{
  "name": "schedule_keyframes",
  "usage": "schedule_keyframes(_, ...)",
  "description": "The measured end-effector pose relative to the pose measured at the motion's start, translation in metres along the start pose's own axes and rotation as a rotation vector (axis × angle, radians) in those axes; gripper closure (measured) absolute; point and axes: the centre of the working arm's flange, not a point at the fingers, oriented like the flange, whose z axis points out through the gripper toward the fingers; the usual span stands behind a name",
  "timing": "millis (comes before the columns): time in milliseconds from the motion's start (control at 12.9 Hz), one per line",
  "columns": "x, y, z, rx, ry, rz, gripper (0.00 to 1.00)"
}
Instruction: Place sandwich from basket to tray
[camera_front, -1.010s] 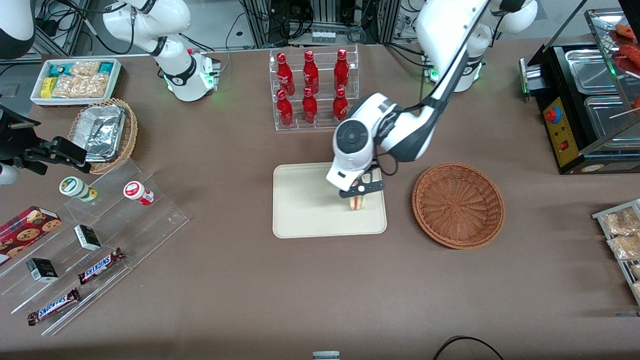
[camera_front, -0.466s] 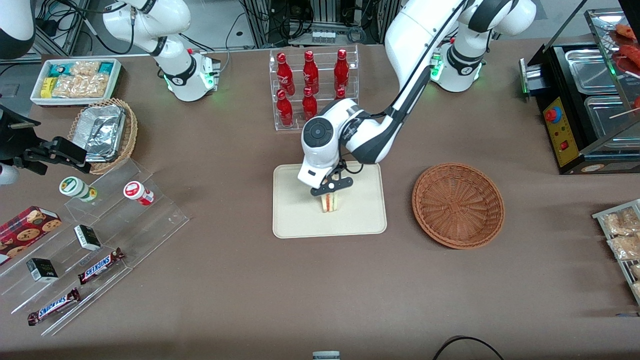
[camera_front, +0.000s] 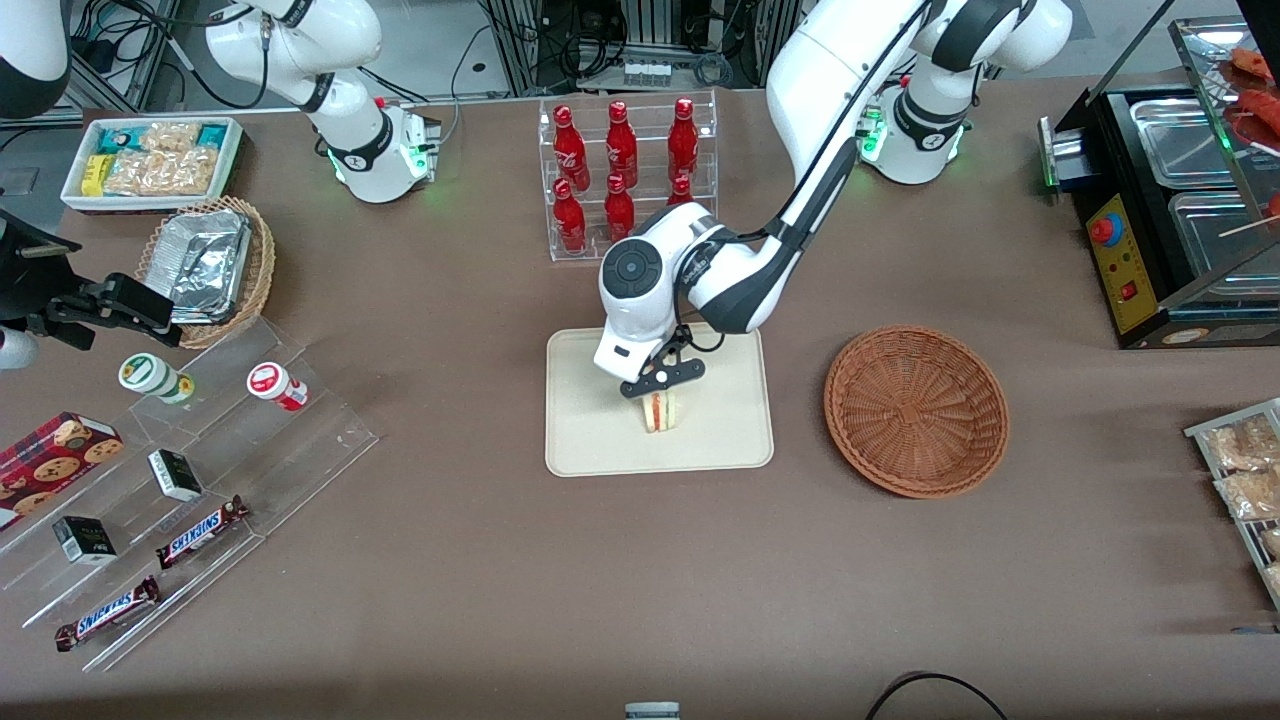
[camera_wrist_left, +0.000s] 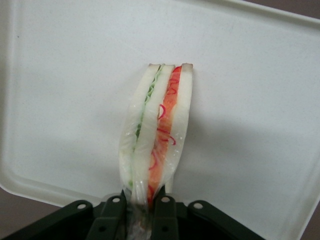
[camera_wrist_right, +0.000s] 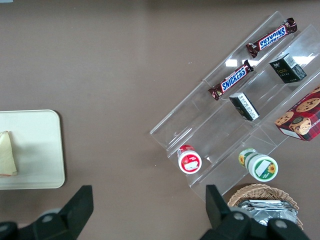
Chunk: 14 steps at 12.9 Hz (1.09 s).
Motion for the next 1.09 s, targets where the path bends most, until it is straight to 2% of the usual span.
schedule_keyframes(233, 0.002, 0.000, -0.002, 0.007, 0.025, 0.008, 0.45)
schedule_keyframes(544, 0.004, 0.003, -0.026, -0.008, 0.041, 0.007, 0.03)
schedule_keyframes(854, 0.007, -0.021, -0.106, 0.036, 0.042, 0.056, 0.00)
schedule_keyframes(1087, 0.047, -0.072, -0.161, 0.071, 0.023, 0.060, 0.00)
